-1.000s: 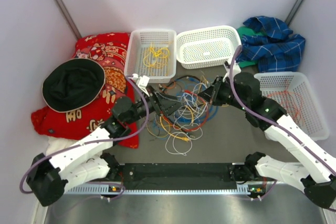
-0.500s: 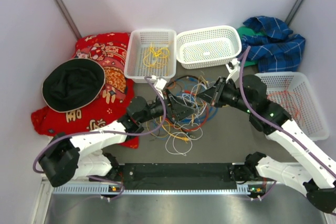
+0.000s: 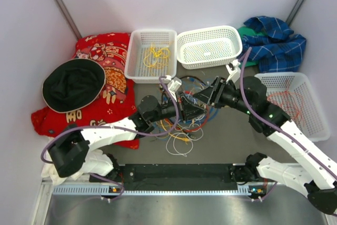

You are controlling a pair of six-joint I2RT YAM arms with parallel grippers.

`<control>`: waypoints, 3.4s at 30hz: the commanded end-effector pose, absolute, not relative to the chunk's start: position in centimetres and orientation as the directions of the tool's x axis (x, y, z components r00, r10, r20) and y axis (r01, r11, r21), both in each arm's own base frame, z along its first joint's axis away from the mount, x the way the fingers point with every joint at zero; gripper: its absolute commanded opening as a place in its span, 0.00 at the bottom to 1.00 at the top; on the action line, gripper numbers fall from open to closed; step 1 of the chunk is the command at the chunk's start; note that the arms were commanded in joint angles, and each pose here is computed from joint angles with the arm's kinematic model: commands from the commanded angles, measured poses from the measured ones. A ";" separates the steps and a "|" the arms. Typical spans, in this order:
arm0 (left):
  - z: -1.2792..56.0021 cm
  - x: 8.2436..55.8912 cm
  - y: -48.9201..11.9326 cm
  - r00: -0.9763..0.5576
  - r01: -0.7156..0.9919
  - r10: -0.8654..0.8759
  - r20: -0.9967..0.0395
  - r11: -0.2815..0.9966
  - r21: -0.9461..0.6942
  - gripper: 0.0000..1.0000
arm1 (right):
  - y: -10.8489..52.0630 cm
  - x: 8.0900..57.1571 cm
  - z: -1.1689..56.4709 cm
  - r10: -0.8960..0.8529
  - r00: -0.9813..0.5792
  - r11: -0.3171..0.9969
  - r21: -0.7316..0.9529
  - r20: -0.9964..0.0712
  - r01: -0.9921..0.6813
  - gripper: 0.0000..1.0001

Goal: Untangle the cables

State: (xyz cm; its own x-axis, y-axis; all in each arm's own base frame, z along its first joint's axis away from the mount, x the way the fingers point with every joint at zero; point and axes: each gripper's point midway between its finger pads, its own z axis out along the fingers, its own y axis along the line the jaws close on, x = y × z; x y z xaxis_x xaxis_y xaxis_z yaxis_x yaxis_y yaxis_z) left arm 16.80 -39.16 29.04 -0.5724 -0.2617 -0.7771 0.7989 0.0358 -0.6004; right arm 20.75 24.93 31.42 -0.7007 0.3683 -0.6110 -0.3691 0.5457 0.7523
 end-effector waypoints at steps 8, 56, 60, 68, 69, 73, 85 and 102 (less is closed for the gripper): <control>31.1 19.2 -33.8 -0.405 0.799 -0.206 -0.891 0.395 -0.455 0.00 | 18.4 20.3 37.7 0.401 -0.455 0.710 0.584 -0.795 -0.394 0.96; 30.6 21.5 -27.5 -0.377 0.627 -0.108 -0.920 0.701 -0.340 0.76 | 25.4 23.1 37.5 0.377 -0.605 0.559 0.692 -0.702 -0.456 0.00; 29.6 23.5 -23.7 -0.369 0.444 -0.123 -0.921 0.847 -0.291 0.99 | 22.6 22.0 38.7 0.306 -0.509 0.653 0.567 -0.804 -0.503 0.00; 31.7 24.5 -23.0 -0.274 0.427 -0.223 -0.936 0.843 -0.326 0.99 | 21.4 19.8 39.1 0.257 -0.492 0.645 0.527 -0.832 -0.554 0.00; 32.0 24.6 -23.7 -0.259 0.451 -0.235 -0.937 0.828 -0.333 0.99 | 21.5 19.5 39.3 0.256 -0.493 0.632 0.530 -0.832 -0.565 0.00; 32.4 24.5 -26.0 -0.251 0.541 -0.253 -0.934 0.763 -0.352 0.99 | 21.4 18.5 40.4 0.273 -0.490 0.601 0.545 -0.828 -0.585 0.00; 36.3 24.9 -31.5 -0.143 0.730 -0.344 -0.928 0.597 -0.334 0.99 | 21.3 17.2 40.7 0.259 -0.499 0.568 0.549 -0.827 -0.614 0.00; 39.1 28.6 -34.1 0.003 0.772 -0.351 -0.936 0.596 -0.221 0.79 | 21.8 16.8 39.5 0.242 -0.533 0.550 0.567 -0.811 -0.613 0.00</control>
State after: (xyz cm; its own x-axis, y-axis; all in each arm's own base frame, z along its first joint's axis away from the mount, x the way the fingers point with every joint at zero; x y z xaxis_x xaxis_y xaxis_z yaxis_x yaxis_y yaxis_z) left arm 28.19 -33.56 35.06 -0.0860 -0.2733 -0.9581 0.7280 0.6392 -0.2477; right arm 17.27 21.81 38.41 -0.5575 0.2265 -0.7986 -0.5827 0.5785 0.5708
